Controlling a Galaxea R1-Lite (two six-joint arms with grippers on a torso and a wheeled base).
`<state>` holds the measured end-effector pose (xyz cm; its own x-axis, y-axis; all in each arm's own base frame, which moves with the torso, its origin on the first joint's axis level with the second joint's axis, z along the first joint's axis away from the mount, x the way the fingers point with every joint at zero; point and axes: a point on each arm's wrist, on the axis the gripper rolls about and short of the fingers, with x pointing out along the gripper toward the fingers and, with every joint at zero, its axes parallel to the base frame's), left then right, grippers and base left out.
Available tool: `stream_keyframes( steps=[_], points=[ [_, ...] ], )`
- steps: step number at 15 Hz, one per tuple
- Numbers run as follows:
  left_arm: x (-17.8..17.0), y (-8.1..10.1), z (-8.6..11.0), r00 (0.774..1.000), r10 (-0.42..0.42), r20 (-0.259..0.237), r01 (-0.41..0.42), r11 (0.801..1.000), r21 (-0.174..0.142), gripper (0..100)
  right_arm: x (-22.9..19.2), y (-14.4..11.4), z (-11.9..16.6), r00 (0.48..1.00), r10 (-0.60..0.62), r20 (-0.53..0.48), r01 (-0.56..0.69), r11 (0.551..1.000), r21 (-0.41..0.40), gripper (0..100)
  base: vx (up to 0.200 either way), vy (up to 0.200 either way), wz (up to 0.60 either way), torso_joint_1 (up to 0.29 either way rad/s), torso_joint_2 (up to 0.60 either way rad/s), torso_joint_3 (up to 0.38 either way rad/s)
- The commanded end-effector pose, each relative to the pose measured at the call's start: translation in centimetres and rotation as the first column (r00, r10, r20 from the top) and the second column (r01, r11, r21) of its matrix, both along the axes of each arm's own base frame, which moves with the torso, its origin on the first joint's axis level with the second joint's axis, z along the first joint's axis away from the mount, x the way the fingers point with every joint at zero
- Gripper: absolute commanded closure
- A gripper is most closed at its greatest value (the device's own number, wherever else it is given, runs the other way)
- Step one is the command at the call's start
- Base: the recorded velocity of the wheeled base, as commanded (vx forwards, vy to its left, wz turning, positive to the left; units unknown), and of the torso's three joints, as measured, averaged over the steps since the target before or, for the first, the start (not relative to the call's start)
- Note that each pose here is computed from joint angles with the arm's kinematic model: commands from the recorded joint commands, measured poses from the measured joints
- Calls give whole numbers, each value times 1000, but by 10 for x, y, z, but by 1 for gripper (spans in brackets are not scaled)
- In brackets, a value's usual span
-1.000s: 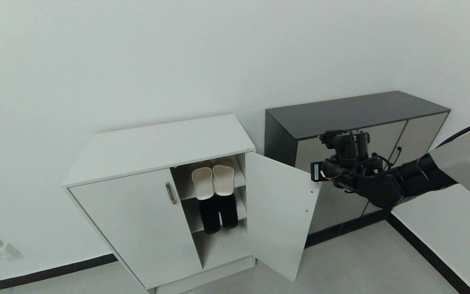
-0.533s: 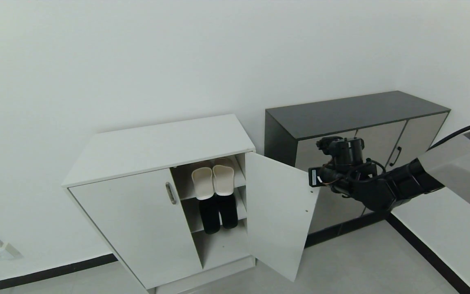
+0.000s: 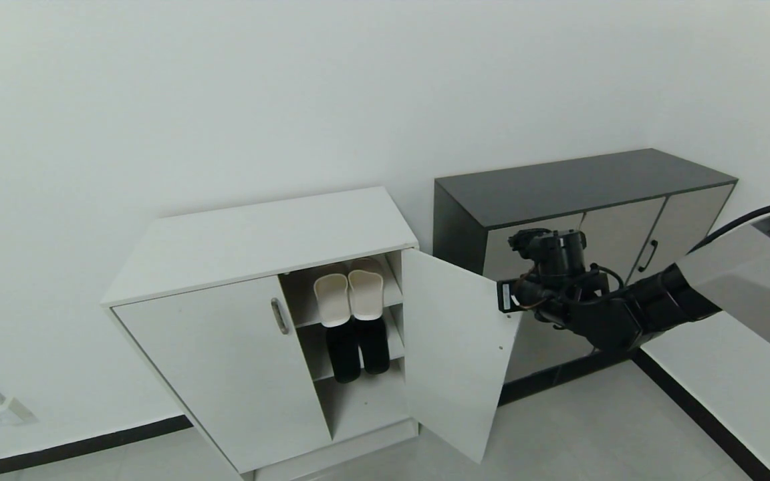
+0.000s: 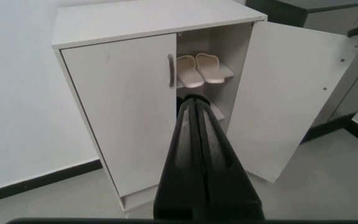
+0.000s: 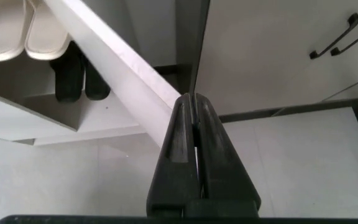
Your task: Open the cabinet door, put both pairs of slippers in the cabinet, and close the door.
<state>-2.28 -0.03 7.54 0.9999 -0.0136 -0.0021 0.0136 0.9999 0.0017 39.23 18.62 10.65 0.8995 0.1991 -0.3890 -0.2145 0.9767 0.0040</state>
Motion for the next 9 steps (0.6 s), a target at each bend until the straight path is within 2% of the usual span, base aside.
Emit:
stream_keyframes(
  steps=[1, 4, 9],
  points=[
    [0, 0, 0, 1000, 0, 2, 0, 1000, 0, 100, -15, 17, 4, 999, 48, -3, -48, 999, 0, 100, 0, 0, 0, 0, 0, 0],
    [0, 0, 0, 1000, 0, -1, 0, 1000, 0, 100, -50, 43, 17, 991, 136, 1, -136, 991, 18, 100, 0, 0, 0, 0, 0, 0],
    [0, 0, 0, 1000, 0, -1, 0, 1000, 0, 100, -81, 55, 30, 979, 203, 11, -203, 979, 22, 100, 0, 0, 0, 0, 0, 0]
  ],
)
